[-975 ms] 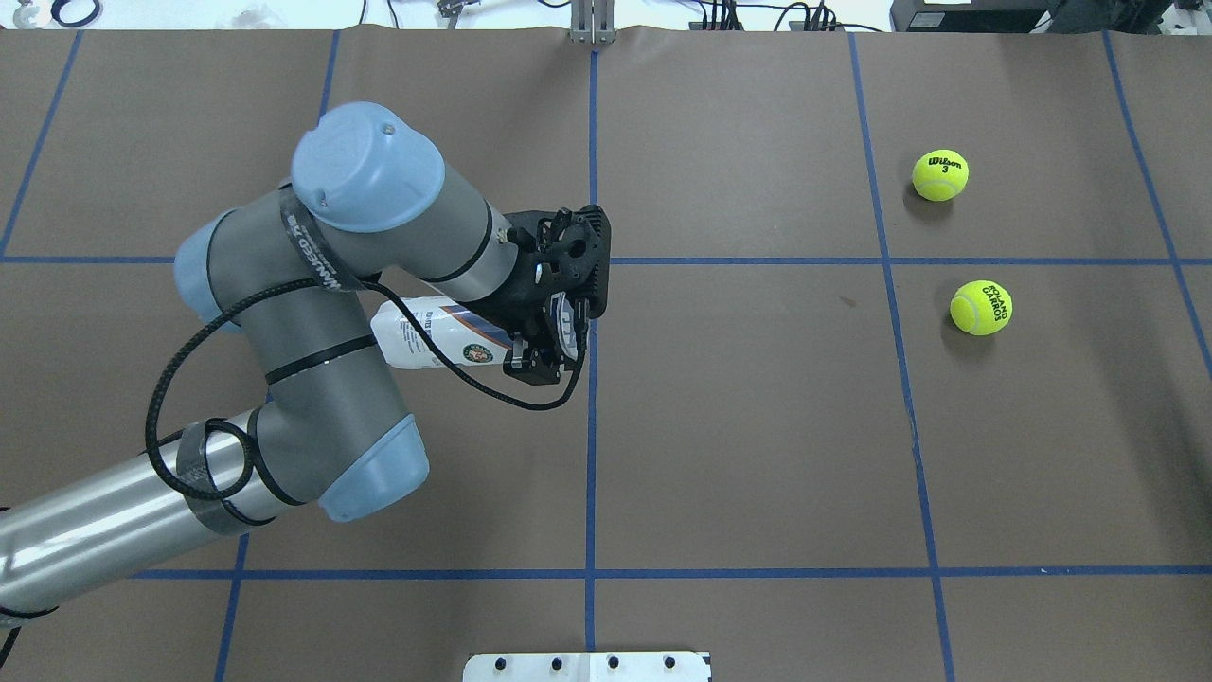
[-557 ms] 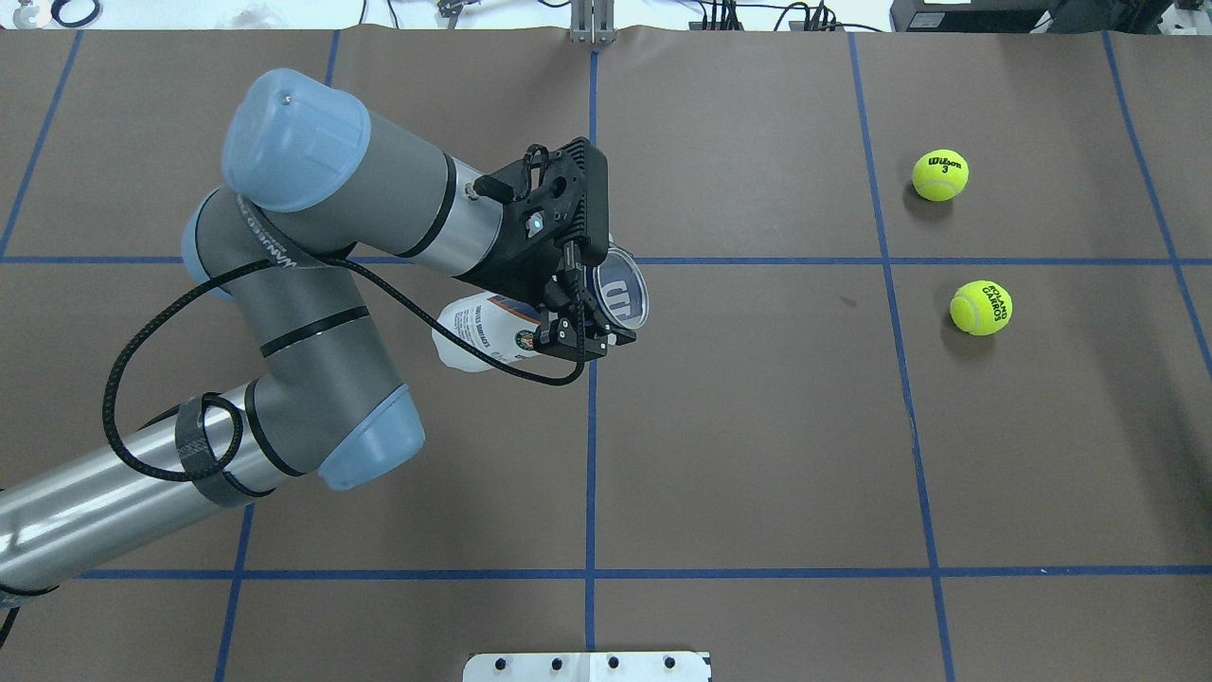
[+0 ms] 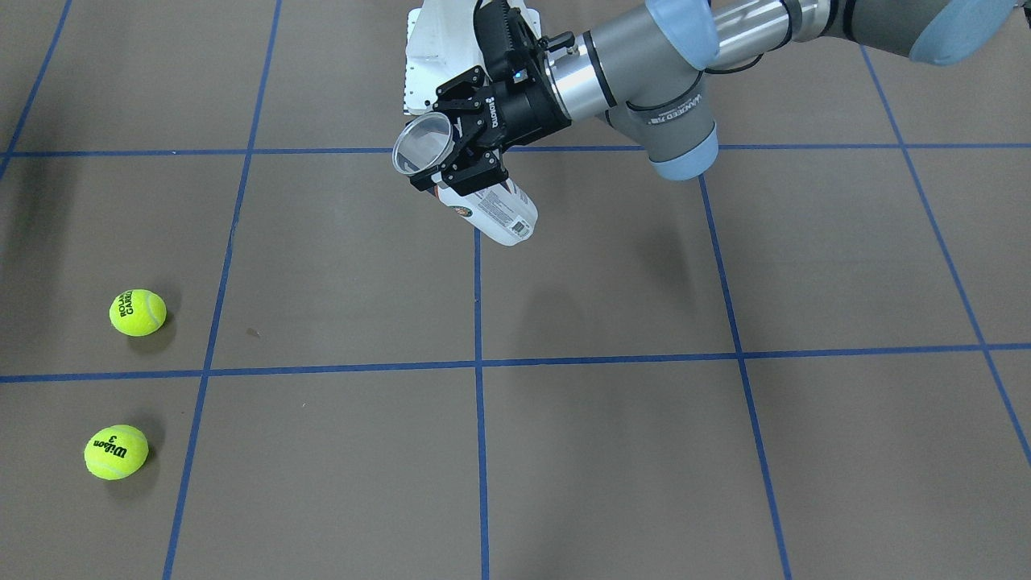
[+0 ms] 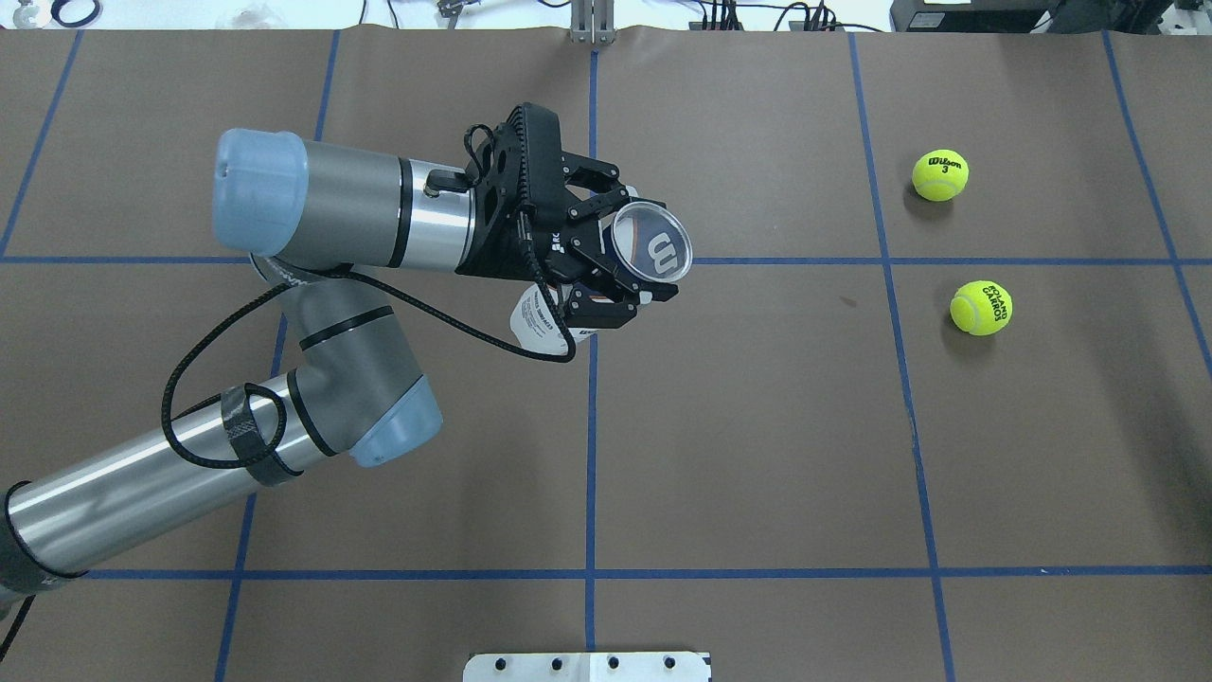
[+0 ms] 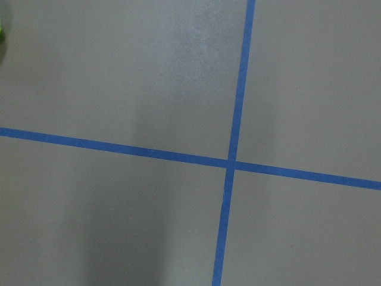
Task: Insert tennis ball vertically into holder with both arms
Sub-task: 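Lift the can with the left gripper and turn it upright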
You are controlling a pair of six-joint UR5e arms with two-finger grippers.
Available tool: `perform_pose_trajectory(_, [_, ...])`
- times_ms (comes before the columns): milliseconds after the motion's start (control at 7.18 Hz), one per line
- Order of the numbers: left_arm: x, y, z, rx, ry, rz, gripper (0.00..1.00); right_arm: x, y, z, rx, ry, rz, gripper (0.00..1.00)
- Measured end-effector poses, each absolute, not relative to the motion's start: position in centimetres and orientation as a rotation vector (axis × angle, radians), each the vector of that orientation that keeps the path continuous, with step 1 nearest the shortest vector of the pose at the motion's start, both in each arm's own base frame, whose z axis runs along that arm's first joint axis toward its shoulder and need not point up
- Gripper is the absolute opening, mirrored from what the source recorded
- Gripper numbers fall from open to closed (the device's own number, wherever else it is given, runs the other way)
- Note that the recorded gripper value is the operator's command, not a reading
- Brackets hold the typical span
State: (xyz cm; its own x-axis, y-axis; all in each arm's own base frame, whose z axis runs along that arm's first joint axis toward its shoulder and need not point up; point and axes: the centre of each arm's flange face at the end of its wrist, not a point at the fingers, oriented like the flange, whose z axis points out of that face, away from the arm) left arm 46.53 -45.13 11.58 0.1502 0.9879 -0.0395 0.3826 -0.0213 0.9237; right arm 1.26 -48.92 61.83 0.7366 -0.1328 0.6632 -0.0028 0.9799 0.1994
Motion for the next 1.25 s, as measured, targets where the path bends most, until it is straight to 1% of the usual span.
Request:
perform_pose_trajectory(418, [49.3, -45.6, 16.0, 1.678, 1.452, 0.588, 0.58, 0.9, -48.9, 60.6, 0.2, -0.786, -0.08, 0.99])
perform_pose_trajectory(696, [51.7, -44.2, 18.7, 1.705, 1.513, 0.465, 0.58, 0.6, -49.3, 57.9, 0.199, -0.84, -0.023, 0.99])
perform_pose_trajectory(975, [53.6, -42.5, 20.5, 1.705, 1.549, 0.422, 0.58, -1.1, -50.8, 53.1, 0.174, -0.899, 0.107, 0.99])
perform_pose_trajectory(1254, [54.3, -41.9, 20.8, 1.699, 1.56, 0.419, 0.58, -5.1, -52.5, 49.1, 0.138, -0.929, 0.175, 0.99])
